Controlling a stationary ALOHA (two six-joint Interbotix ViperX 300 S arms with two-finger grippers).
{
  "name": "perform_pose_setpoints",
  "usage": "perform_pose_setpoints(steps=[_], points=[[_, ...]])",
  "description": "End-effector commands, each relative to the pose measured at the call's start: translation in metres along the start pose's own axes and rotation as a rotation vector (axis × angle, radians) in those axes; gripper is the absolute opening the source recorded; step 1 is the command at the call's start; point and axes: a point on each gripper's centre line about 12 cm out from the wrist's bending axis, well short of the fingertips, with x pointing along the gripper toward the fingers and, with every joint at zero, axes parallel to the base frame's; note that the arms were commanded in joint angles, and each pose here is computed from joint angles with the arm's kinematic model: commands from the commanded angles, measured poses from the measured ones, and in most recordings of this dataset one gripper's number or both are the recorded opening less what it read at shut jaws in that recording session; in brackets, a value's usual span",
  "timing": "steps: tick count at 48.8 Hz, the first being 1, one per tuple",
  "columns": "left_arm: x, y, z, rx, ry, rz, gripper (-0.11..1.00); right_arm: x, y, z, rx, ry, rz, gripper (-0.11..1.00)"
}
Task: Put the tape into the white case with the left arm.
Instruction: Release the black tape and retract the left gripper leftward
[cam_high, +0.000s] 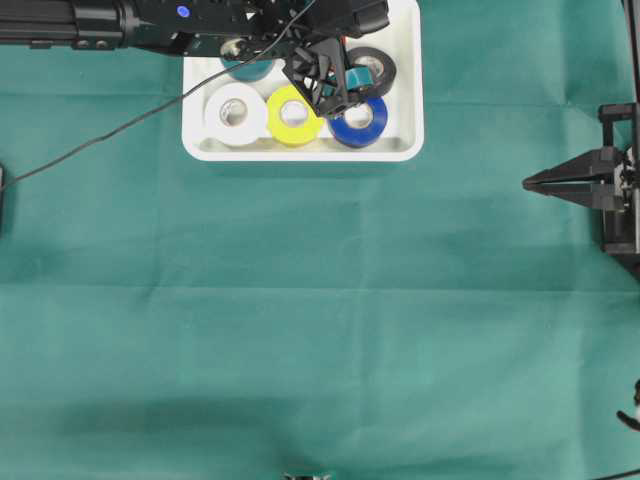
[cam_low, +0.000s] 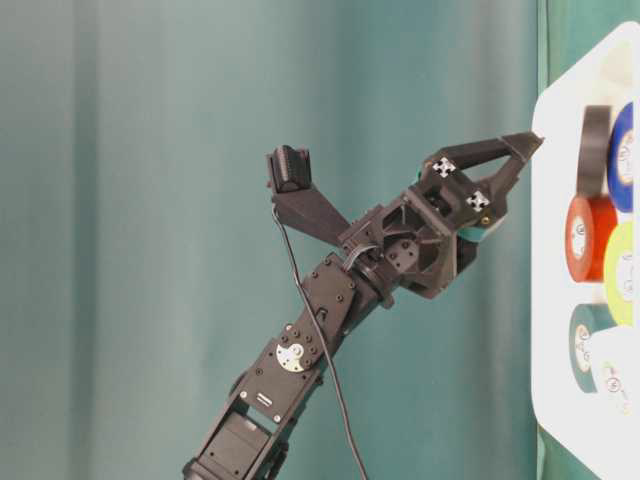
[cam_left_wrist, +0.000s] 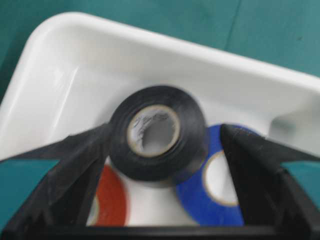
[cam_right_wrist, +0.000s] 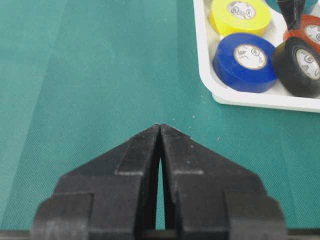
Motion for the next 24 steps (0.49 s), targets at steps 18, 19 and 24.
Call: perform_pose_setpoints(steps=[18, 19, 24], points=[[-0.065, 0.001, 0.001, -0.006, -0.060, 0.004, 0.85, 0.000, 0.000, 0.005, 0.001, -0.015, -0.001, -0.10], [-0.071, 0.001, -0.001, -0.006, -0.064, 0.004, 0.85, 0.000, 0.000, 0.005, 0.000, -0.015, 0.001, -0.10], [-0.092, 0.000, -0.011, -0.007, -0.095, 0.004, 0.85, 0.000, 0.000, 0.005, 0.000, -0.015, 0.001, -0.10]])
